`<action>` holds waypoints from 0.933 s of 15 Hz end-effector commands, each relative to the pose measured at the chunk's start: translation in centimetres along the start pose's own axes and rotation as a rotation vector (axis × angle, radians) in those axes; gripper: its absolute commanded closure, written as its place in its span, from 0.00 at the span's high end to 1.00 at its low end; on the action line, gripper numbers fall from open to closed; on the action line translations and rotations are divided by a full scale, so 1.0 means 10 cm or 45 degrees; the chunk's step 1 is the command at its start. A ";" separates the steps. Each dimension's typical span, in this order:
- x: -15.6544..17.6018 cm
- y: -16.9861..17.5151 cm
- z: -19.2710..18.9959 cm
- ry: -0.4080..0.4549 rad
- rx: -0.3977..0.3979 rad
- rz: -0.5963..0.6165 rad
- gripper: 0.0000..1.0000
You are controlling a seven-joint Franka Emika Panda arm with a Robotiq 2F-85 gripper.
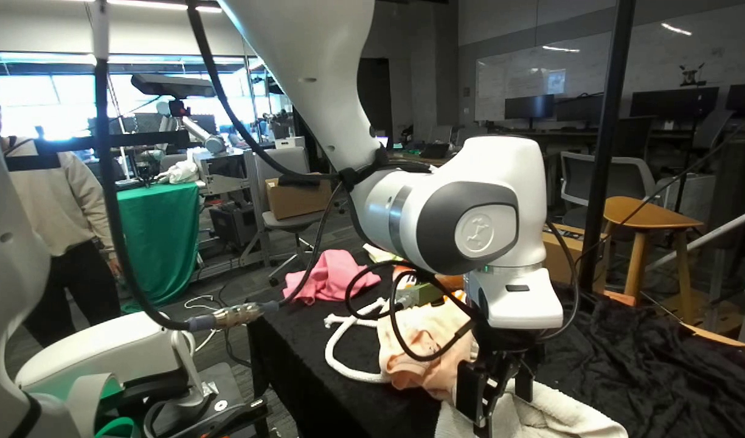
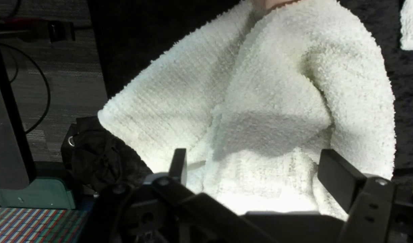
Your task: Put the objects on the table on top of each other
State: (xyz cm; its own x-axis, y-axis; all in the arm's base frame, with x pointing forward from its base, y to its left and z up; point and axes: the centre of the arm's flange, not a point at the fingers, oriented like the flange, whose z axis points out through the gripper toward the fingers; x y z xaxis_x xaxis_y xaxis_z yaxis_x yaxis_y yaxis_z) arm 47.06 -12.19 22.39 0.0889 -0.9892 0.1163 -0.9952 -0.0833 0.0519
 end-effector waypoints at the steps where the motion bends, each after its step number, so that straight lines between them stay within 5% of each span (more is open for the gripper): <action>1: 0.06 -0.18 0.09 -0.024 -0.023 0.039 1.00; 12: 0.11 -0.17 0.40 -0.131 -0.078 0.149 1.00; 14: 0.12 -0.16 0.41 -0.134 -0.076 0.153 0.93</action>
State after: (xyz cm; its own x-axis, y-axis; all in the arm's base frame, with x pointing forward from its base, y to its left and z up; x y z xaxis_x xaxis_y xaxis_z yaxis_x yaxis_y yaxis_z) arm 47.89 -13.12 18.37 -0.0348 -0.9987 0.0370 -0.9940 0.0384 0.1028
